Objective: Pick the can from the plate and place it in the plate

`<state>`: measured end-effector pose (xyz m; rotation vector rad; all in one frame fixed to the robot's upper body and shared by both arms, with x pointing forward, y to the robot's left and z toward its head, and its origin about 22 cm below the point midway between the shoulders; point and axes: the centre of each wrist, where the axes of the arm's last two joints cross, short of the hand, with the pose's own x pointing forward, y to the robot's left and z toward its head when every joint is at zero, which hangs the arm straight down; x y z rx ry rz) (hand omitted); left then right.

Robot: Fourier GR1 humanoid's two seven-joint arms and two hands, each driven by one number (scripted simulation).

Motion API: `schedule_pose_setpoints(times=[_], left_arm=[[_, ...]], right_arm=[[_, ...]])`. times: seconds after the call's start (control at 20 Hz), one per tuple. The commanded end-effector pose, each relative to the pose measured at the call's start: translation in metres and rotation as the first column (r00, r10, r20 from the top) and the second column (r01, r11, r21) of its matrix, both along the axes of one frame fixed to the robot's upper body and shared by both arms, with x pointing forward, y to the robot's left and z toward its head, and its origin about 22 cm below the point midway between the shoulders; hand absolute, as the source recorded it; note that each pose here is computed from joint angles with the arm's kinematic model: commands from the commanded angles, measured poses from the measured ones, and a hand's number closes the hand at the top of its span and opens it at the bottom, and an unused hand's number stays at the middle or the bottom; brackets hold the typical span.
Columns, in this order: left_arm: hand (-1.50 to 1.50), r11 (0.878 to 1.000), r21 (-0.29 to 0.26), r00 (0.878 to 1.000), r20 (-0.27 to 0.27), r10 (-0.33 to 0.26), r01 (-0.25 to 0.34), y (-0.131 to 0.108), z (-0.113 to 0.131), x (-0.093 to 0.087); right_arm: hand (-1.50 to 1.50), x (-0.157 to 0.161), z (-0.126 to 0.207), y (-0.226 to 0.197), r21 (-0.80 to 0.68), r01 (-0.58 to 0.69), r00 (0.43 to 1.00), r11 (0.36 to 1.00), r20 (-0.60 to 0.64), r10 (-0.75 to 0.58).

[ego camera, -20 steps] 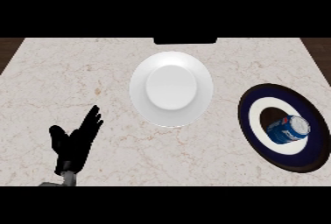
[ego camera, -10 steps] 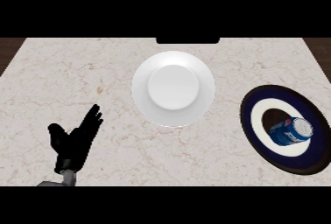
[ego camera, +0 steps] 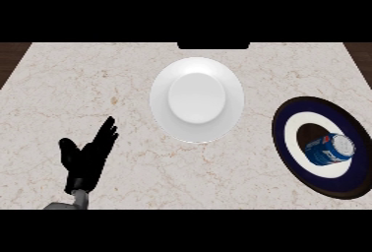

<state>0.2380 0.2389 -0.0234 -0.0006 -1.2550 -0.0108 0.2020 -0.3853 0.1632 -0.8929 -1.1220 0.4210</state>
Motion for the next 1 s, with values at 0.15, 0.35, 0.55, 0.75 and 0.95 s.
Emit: schedule_pose_setpoints(times=[0.15,0.35,0.55,0.75,0.95], left_arm=[[0.0,1.0,-0.003,0.997,-0.08,-0.001,0.001,-0.001,-0.002,-0.003],[0.0,1.0,0.01,0.998,-0.062,-0.002,0.002,-0.002,0.002,0.004],[0.0,1.0,-0.004,0.998,-0.064,0.006,-0.007,0.002,-0.007,-0.007],[0.0,1.0,0.014,0.997,-0.073,0.022,-0.021,0.005,-0.003,0.002],[0.0,1.0,0.01,0.998,-0.07,0.008,-0.007,0.001,-0.007,0.003]], right_arm=[[-1.5,0.021,-0.018,0.03,-0.023,0.015,0.992,1.0,-0.128,-0.018],[-1.5,0.035,-0.028,0.032,0.044,-0.013,0.989,0.999,-0.146,0.02],[-1.5,0.028,-0.045,0.046,0.051,-0.019,0.99,0.999,-0.135,0.026],[-1.5,0.017,-0.05,0.063,0.018,-0.013,0.988,1.0,-0.152,0.015],[-1.5,0.043,-0.062,0.066,-0.062,0.02,0.98,0.998,-0.194,-0.031]])
